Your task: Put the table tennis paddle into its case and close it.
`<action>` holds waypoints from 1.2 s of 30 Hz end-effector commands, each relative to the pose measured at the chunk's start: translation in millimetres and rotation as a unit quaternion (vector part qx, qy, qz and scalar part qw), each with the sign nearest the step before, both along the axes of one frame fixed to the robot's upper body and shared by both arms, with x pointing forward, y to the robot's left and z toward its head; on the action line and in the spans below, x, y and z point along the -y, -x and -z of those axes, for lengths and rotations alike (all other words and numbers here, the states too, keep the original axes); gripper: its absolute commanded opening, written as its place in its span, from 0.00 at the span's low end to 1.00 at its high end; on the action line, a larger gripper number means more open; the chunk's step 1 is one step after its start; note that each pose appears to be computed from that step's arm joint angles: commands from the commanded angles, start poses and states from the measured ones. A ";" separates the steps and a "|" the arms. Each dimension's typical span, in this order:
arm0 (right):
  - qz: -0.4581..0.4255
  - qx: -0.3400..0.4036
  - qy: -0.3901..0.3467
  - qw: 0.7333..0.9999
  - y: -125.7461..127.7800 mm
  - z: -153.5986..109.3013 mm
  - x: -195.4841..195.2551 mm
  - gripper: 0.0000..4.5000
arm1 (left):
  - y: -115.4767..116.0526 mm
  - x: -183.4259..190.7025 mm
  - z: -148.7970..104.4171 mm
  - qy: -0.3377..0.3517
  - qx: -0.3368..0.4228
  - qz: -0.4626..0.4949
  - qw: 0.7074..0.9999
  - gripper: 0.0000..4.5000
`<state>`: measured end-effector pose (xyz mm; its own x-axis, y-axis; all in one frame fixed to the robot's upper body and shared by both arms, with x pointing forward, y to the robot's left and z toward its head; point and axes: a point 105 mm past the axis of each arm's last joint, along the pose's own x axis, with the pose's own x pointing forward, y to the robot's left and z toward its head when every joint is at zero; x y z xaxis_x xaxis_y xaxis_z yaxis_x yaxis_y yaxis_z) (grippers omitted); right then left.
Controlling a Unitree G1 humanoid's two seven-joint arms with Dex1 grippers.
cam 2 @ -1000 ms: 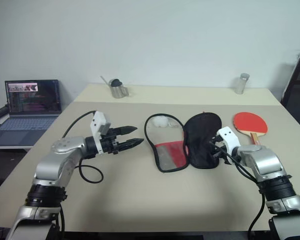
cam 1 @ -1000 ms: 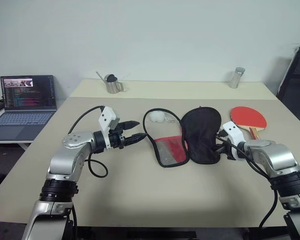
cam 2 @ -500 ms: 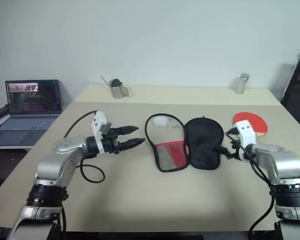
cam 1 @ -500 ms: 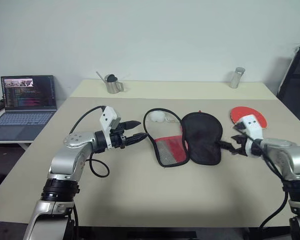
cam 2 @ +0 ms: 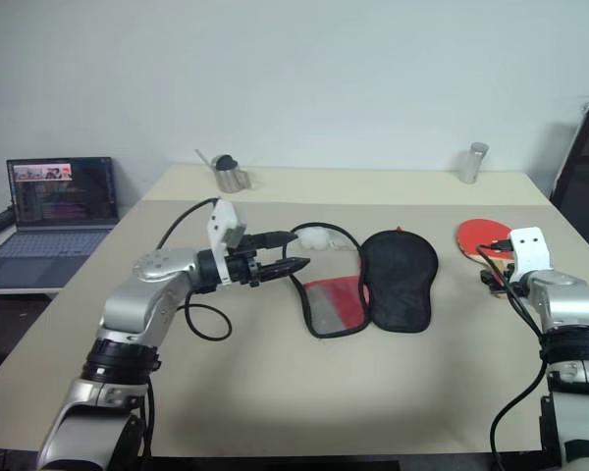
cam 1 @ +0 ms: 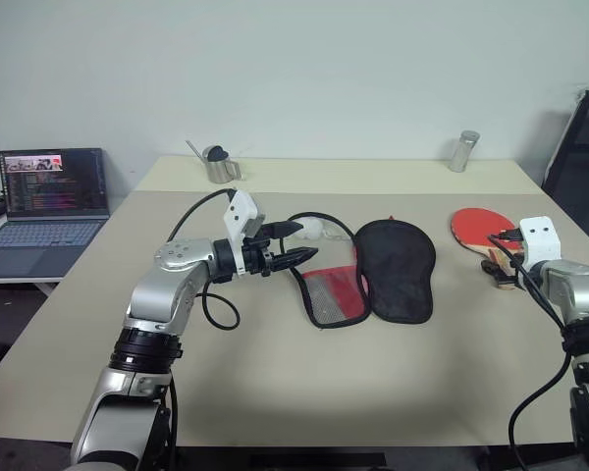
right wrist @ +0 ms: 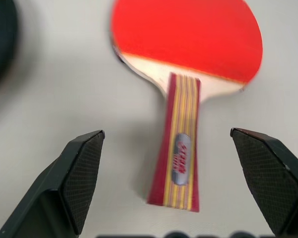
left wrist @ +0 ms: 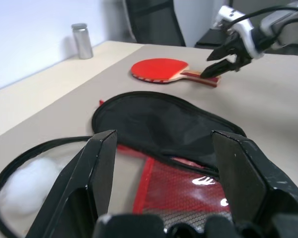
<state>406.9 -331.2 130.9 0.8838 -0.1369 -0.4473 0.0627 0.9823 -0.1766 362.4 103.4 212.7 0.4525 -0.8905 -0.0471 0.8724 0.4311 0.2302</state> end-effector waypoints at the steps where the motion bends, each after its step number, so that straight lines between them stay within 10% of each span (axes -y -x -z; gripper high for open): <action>1: 0.011 0.025 -0.016 0.999 -9.1 -8.0 1.2 0.99 | 1.2 3.4 -15.2 0.001 0.031 0.008 0.999 0.72; 7: 0.016 0.009 -0.006 1.000 -12.1 9.4 2.7 0.99 | 0.7 2.7 -13.2 -0.002 0.030 0.007 1.000 0.72; 17: 0.022 -0.008 -0.006 1.000 -6.6 22.5 10.2 0.31 | 0.9 -0.5 -9.9 -0.005 0.028 0.002 1.000 0.72; 27: -0.037 -0.071 0.045 0.996 20.8 29.0 19.3 0.30 | 2.4 -1.7 -6.0 -0.007 0.024 0.004 1.000 0.72; 36: -0.075 -0.137 0.041 0.987 109.9 23.2 6.0 0.30 | 3.8 9.8 0.0 0.001 0.015 0.022 1.000 0.72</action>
<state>306.8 -350.2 100.8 0.7529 -0.1050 -0.6497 -0.1044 0.9556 -0.2754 361.5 100.0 202.4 0.4377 -0.8971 -0.0607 0.8830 0.4160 0.2175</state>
